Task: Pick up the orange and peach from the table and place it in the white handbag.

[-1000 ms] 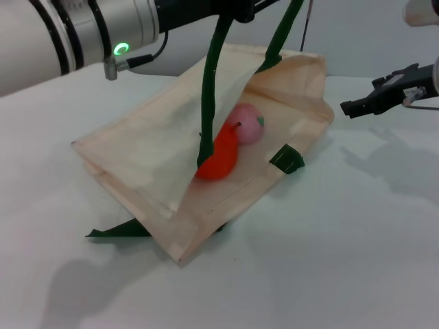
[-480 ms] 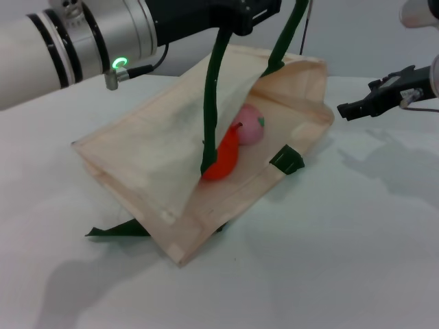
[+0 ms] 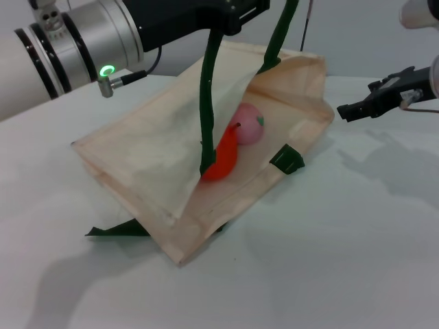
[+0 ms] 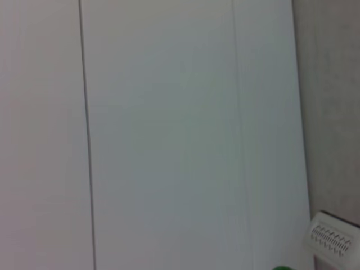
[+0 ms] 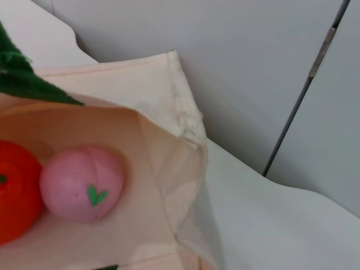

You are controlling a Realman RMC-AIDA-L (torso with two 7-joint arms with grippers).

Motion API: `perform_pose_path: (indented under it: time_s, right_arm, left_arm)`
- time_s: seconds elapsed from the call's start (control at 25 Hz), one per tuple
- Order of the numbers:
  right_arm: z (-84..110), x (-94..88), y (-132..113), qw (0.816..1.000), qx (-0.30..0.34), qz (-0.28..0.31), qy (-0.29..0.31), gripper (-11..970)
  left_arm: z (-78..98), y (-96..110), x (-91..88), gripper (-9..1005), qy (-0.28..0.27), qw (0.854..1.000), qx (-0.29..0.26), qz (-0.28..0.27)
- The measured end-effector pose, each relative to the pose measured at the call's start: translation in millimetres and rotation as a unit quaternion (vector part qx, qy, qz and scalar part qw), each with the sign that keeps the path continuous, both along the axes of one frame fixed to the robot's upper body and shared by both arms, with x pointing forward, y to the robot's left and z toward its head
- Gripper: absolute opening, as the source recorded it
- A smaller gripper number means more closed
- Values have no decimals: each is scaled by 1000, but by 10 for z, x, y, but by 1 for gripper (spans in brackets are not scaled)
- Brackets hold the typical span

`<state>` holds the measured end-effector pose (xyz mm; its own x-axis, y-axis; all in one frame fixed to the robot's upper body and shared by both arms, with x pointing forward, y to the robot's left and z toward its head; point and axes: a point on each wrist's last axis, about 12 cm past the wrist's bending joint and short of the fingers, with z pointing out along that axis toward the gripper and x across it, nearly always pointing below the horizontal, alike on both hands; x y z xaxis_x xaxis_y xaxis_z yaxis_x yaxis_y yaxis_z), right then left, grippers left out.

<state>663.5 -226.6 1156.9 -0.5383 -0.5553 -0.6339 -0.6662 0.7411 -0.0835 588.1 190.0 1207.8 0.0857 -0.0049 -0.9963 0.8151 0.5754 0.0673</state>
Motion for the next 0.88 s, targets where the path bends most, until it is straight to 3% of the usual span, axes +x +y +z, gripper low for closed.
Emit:
perform_pose_path:
  time_s: [0.56, 0.88]
  right_arm:
    - [9, -1, 16, 1000, 0, 3, 0, 836]
    - [2, 25, -49, 999, 20, -30, -32, 836]
  left_arm:
    - [-84, -8, 20, 431, -13, 1000, -12, -22]
    - [-175, 170, 107, 431, -4, 999, -8, 44]
